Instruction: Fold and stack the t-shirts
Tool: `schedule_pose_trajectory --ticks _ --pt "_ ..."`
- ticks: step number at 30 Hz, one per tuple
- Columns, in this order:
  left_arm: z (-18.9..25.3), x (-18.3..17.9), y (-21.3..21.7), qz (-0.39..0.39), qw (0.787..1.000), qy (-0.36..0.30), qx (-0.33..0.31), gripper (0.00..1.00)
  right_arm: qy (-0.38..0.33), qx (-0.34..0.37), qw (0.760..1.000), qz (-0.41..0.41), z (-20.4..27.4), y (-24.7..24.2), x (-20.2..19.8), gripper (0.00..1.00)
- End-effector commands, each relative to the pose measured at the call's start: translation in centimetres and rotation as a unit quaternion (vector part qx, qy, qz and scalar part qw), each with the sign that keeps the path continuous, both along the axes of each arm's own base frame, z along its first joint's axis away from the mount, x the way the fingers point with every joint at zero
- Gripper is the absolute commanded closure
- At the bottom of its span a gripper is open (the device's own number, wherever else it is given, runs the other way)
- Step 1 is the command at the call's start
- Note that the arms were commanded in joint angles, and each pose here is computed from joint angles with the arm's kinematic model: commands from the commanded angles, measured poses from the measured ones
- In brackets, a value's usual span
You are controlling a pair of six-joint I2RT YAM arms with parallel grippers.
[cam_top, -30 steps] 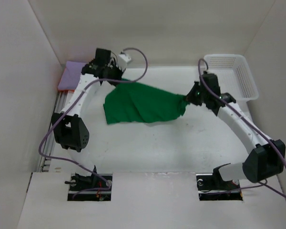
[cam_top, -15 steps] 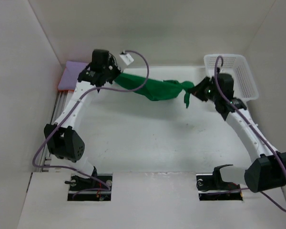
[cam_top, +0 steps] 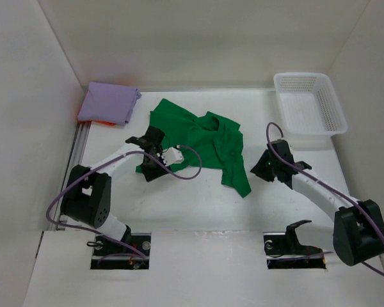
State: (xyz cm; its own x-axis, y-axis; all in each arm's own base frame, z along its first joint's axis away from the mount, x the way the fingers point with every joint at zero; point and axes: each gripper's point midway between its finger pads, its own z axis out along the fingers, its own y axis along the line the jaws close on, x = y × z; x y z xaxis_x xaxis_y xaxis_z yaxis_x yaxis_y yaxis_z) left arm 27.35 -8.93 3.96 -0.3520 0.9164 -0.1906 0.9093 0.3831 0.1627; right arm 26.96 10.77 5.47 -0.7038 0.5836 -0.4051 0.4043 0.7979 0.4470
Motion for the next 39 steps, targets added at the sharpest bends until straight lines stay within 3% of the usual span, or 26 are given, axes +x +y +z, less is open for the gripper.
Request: schedule_pose_trajectory --ticks 1,8,18,20,25,29,31,37,39 --pt "4.2 2.6 1.9 0.016 0.998 -0.066 -0.003 0.43 -0.038 -0.062 0.995 0.066 2.9 2.0 1.1 0.62" --pt "3.5 2.4 4.9 -0.002 0.997 -0.065 0.041 0.41 0.018 -0.152 0.970 0.189 2.0 6.1 -2.5 0.57" --pt "-0.7 3.9 3.6 -0.031 0.998 -0.055 0.020 0.39 0.084 -0.180 0.952 0.233 -2.3 7.1 -4.2 0.51" --pt "-1.2 4.1 3.6 -0.026 0.998 -0.052 0.021 0.46 0.097 -0.188 0.950 0.230 -2.8 6.7 -4.7 0.50" --pt "-1.7 4.2 3.7 -0.006 0.999 -0.049 0.016 0.75 0.143 -0.206 0.942 0.223 -3.9 5.6 -6.0 0.52" --pt "-1.6 4.4 4.3 0.013 0.999 -0.050 0.012 0.90 0.162 -0.231 0.930 0.234 -4.1 5.6 -6.3 0.52" --pt "-1.4 4.5 4.8 0.027 0.998 -0.049 0.009 0.96 0.172 -0.256 0.922 0.235 -4.2 4.9 -6.6 0.59" --pt "-1.2 4.9 6.9 0.063 0.997 -0.049 0.009 1.00 0.187 -0.267 0.910 0.254 -4.4 5.1 -7.1 0.97" --pt "-1.0 5.2 7.2 0.071 0.996 -0.053 0.007 1.00 0.186 -0.278 0.905 0.262 -4.2 5.1 -6.9 1.00"
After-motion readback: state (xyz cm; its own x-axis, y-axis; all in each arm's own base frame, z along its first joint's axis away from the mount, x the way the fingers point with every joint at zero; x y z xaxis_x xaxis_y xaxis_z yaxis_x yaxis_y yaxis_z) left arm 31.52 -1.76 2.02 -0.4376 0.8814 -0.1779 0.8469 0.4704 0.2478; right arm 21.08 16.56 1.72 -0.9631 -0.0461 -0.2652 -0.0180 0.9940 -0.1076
